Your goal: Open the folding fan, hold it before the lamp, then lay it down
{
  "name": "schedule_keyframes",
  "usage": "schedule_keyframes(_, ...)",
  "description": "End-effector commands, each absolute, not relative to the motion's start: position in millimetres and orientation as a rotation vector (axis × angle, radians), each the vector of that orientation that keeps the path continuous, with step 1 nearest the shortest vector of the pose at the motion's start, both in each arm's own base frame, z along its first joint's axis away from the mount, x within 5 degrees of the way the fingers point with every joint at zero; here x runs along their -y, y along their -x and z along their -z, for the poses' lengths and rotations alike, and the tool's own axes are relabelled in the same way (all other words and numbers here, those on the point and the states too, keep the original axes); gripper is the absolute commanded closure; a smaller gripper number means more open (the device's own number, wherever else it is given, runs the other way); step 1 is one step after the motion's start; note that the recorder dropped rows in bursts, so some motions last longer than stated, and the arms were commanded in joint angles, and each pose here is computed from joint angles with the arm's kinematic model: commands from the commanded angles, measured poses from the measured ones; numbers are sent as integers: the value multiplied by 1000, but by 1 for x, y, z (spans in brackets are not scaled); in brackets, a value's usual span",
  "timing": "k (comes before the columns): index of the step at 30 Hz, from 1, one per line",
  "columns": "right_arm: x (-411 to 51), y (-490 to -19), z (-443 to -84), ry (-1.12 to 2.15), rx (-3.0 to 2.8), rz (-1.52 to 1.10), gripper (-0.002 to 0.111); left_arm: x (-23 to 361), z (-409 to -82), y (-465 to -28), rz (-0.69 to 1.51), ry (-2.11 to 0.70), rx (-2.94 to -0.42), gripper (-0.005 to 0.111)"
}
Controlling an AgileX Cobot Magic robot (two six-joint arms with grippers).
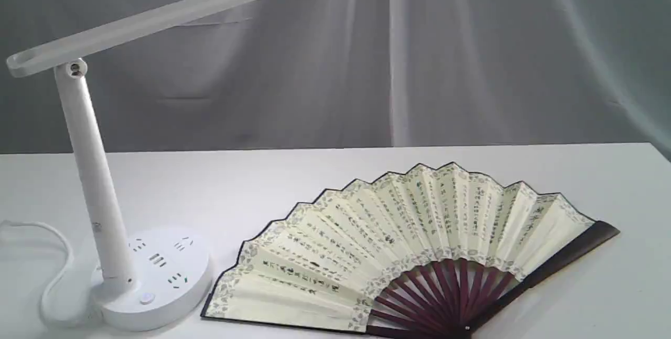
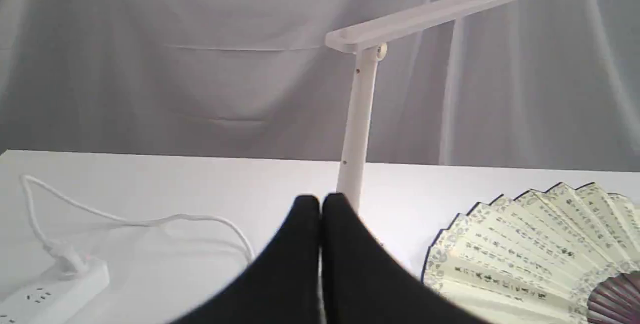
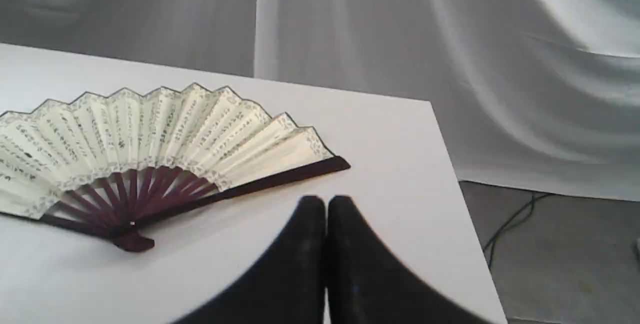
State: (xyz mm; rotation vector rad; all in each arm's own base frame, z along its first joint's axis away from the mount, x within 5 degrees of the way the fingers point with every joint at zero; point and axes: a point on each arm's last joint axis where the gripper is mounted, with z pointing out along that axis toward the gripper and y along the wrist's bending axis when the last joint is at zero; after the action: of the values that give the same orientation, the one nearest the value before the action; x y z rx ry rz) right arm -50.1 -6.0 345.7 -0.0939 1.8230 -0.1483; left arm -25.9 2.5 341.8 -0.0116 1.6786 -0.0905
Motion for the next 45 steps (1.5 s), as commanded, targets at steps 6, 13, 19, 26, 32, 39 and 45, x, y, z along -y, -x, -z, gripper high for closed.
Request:
schedule_keyframes(6,7,17,-328,82,-1729,161,108,-1,-332,3,98,0,-1536,107)
schedule_keyframes(13,6,-18,-291,-19,-1672,64,108,0,-286,-28,49,-18,-1562,107)
schedule_keyframes(19,3,-40,-258,-25,-1588,16,108,3,-252,-46,92,-10,-1487,107)
schedule_keyframes(26,1,-55,-214,-2,-1567,3,108,4,-215,-56,99,-12,-1462,107)
schedule_keyframes(32,1,-56,-204,48,-1590,55,108,4,-213,-56,60,-45,-1483,107)
schedule_keyframes(39,1,-56,-202,70,-1602,81,108,4,-211,-56,59,-45,-1502,107)
schedule_keyframes(45,2,-56,-194,63,-1699,90,108,3,-199,-56,63,-29,-1637,107)
